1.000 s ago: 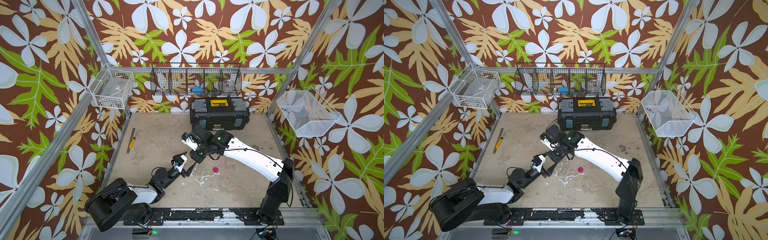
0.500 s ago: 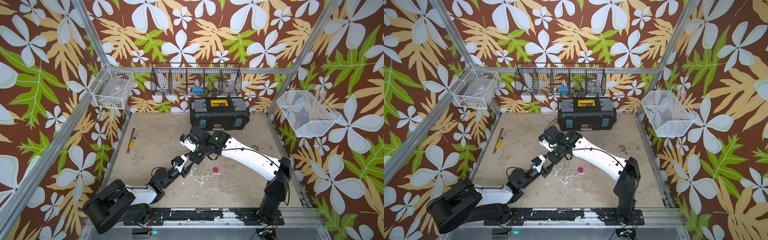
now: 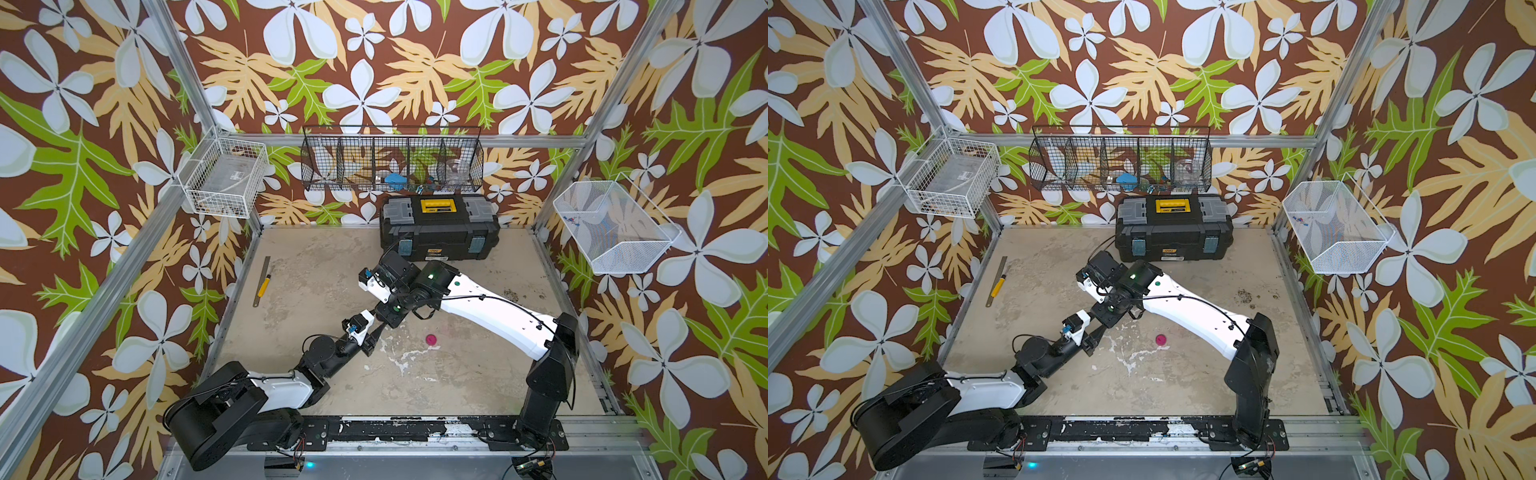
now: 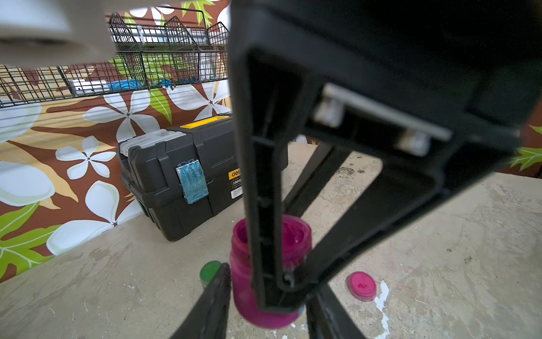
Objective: Close the paint jar lid
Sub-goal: Pick up the paint jar from the center of the board.
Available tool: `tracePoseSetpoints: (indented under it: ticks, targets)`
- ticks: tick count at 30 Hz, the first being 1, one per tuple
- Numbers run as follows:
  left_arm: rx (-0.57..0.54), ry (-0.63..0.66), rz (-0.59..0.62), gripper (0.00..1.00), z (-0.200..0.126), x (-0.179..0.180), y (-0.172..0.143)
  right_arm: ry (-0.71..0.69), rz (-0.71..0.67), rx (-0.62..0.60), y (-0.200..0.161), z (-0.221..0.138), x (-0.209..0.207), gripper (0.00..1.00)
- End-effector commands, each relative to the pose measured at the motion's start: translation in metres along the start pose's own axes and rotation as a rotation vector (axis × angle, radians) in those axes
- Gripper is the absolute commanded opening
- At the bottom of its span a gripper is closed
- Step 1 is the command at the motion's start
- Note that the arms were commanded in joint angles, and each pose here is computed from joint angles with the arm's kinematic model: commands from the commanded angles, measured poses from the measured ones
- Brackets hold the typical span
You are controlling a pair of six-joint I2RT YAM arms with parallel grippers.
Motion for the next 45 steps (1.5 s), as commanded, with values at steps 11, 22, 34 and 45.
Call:
tracePoseSetpoints:
  ticks: [11, 22, 34, 45]
  targets:
    - [-0.016, 0.023, 0.003, 0.35, 0.000, 0.003, 0.005, 0.005, 0.003, 0.007, 0.001, 0.002, 0.002, 0.29]
    - [-0.015, 0.027, 0.002, 0.23, -0.001, 0.004, 0.005, 0.004, 0.004, 0.007, 0.001, 0.002, 0.001, 0.32]
    - [-0.012, 0.017, -0.002, 0.10, 0.000, 0.002, 0.004, -0.009, 0.002, -0.004, 0.005, -0.002, 0.000, 0.49]
    - [-0.010, 0.013, -0.002, 0.09, 0.000, 0.002, 0.004, -0.081, 0.099, -0.180, 0.016, -0.047, -0.033, 0.75]
Point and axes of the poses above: each gripper's point midway between its finger pads, its own z axis out along the fingers, its own x axis along the line the jaws close on, y = z × x, the point moved 6 cm from there along -z, back along the fingers, and after that the axes turned 5 degrees about z, right-handed, at the moved point
